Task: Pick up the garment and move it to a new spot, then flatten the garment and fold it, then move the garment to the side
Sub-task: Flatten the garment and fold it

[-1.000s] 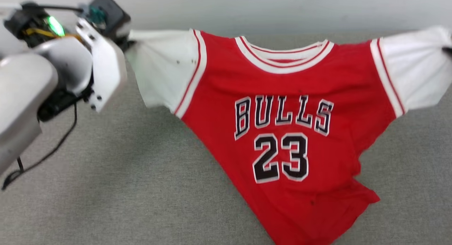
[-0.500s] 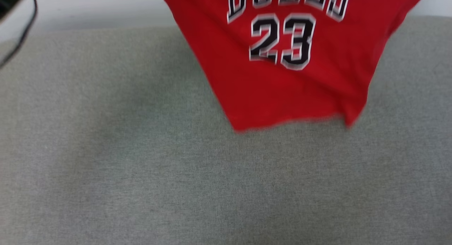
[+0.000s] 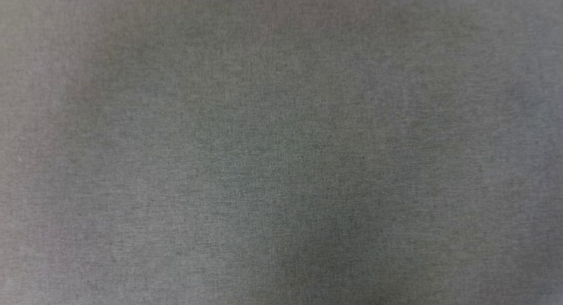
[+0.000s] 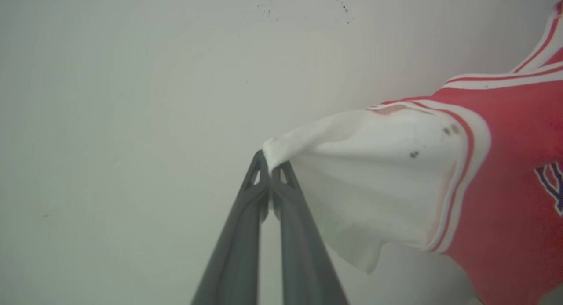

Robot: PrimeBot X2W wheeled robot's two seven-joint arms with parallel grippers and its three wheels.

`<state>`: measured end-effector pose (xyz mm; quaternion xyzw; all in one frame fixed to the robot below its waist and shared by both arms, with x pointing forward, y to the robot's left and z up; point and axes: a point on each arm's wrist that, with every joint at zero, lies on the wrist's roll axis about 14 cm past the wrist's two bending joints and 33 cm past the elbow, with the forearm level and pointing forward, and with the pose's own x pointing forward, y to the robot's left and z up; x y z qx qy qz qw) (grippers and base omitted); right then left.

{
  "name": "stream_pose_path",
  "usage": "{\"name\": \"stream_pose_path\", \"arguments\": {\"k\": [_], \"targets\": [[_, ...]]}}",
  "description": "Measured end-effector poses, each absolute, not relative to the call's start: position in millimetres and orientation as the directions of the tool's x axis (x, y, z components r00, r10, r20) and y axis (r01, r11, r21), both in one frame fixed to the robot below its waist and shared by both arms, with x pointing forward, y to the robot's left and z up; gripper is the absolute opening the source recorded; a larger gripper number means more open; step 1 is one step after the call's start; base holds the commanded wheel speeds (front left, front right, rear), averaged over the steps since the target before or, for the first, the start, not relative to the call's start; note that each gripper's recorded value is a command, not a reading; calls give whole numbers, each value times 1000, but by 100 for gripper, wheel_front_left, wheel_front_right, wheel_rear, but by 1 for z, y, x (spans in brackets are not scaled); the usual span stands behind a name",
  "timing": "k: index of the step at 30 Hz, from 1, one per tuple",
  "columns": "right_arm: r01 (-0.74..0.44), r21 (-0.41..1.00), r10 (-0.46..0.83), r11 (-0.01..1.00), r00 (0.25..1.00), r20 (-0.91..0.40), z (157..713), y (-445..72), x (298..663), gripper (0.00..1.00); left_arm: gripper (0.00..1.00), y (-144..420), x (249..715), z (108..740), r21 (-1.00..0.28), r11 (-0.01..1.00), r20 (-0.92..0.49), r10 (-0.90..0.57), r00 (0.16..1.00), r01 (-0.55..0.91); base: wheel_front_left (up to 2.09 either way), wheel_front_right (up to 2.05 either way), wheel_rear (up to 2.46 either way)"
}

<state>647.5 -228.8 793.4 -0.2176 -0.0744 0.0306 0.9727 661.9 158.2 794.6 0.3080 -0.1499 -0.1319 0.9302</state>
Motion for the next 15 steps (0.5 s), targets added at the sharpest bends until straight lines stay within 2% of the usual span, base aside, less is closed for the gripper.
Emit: {"name": "stream_pose_path", "arguments": {"k": [5, 11, 15], "targets": [[-38, -420, 97, 907, 988, 121, 780, -221, 673, 0, 0, 163, 681, 781, 614, 773, 186, -335, 924, 157, 0, 0, 0], [-95, -421, 121, 902, 992, 35, 732, -212, 699, 0, 0, 175, 697, 740, 591, 783, 119, -321, 940, 193, 0, 0, 0], [-167, -418, 161, 893, 986, -50, 686, -201, 703, 0, 0, 181, 701, 695, 559, 793, 45, -323, 945, 244, 0, 0, 0]]}}
